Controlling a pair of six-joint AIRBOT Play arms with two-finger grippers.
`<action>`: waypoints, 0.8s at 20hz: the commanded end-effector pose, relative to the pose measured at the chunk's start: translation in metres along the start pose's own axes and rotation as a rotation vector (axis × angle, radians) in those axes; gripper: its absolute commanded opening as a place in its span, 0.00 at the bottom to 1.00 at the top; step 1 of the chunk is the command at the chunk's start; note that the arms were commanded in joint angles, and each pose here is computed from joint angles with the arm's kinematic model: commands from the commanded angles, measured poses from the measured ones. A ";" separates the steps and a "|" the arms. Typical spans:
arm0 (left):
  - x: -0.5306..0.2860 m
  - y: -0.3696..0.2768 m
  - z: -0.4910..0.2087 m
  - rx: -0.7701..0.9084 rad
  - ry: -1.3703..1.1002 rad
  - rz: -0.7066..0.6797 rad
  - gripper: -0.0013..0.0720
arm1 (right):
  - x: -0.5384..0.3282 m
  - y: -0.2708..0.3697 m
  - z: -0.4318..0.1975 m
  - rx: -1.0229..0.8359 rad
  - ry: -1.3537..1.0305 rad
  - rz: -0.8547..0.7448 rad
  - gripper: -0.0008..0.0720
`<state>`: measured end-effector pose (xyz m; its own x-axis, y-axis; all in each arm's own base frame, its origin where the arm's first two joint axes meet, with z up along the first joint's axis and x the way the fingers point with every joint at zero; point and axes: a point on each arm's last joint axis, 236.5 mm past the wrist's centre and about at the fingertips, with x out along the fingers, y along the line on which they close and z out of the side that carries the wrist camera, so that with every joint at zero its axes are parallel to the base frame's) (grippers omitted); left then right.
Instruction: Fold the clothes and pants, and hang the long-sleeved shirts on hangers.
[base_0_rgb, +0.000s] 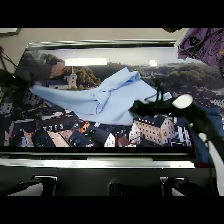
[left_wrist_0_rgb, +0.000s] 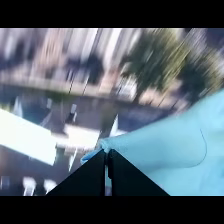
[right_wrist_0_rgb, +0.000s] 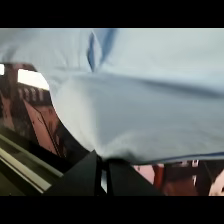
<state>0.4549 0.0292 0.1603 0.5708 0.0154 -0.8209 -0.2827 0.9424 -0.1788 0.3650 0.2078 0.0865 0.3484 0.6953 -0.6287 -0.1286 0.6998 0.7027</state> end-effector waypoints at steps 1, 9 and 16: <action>-0.132 -0.028 0.095 0.045 -0.409 -0.100 0.04 | -0.121 0.075 0.077 -0.226 -0.274 -0.075 0.05; -0.409 -0.023 0.053 0.055 -0.964 -0.237 0.04 | -0.386 0.201 0.039 -0.426 -0.848 -0.227 0.05; -0.478 -0.019 0.046 0.102 -1.196 -0.242 0.04 | -0.374 0.172 0.045 -0.345 -0.788 -0.307 0.05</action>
<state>0.2331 0.0179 0.5573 0.9855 0.0756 0.1522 -0.0419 0.9760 -0.2137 0.2435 0.0691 0.4671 0.9308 0.2845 -0.2297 -0.2060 0.9270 0.3134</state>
